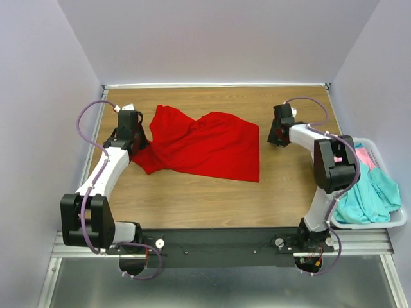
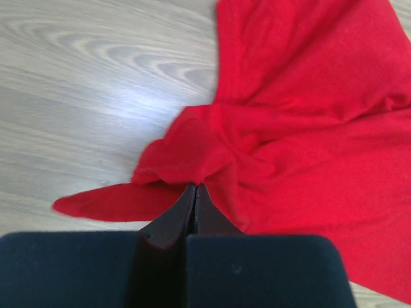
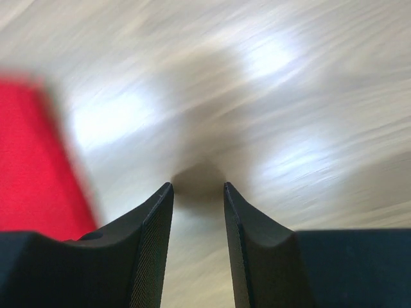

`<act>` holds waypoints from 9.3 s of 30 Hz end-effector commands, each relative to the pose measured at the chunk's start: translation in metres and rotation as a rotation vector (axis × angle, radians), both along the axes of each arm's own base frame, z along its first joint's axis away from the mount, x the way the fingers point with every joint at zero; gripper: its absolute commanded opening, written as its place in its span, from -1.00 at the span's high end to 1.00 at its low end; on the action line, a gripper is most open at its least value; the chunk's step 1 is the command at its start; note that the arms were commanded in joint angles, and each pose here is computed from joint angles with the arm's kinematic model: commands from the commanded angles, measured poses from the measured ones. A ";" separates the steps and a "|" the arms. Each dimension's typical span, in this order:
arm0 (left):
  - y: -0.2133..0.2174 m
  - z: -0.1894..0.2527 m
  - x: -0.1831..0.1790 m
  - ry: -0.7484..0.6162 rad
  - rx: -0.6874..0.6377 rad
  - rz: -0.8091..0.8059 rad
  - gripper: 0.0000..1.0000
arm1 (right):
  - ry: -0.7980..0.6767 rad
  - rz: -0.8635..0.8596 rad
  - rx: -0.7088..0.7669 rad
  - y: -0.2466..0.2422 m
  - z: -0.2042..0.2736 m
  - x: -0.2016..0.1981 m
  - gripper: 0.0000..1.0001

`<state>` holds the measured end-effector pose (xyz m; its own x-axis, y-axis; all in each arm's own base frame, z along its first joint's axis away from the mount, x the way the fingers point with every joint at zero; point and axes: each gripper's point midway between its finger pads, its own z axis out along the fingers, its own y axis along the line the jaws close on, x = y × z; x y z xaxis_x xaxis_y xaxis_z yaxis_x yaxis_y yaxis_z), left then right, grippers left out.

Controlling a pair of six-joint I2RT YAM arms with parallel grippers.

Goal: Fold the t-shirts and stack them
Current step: Flatten the tshirt out

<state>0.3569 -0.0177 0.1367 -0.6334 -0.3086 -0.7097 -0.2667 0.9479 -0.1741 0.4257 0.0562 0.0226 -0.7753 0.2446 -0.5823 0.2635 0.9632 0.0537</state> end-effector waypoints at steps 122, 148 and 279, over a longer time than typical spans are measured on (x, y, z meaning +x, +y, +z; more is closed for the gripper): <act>0.038 0.040 0.032 -0.222 0.040 0.153 -0.82 | -0.225 1.168 0.040 0.387 0.066 -0.080 -0.01; 0.048 0.032 0.030 -0.224 0.041 0.153 -0.81 | -0.211 1.255 0.079 0.417 0.053 -0.090 0.99; -0.062 -0.048 -0.079 0.110 -0.049 -0.087 1.00 | 0.222 -0.121 -0.037 -0.029 -0.030 -0.139 0.08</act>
<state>0.2779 -0.0774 0.0856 -0.7402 -0.2879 -0.6076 -0.2251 0.9577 -0.1795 0.3078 0.0346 0.0163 -0.8032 0.3392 -0.4897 0.3788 0.9253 0.0196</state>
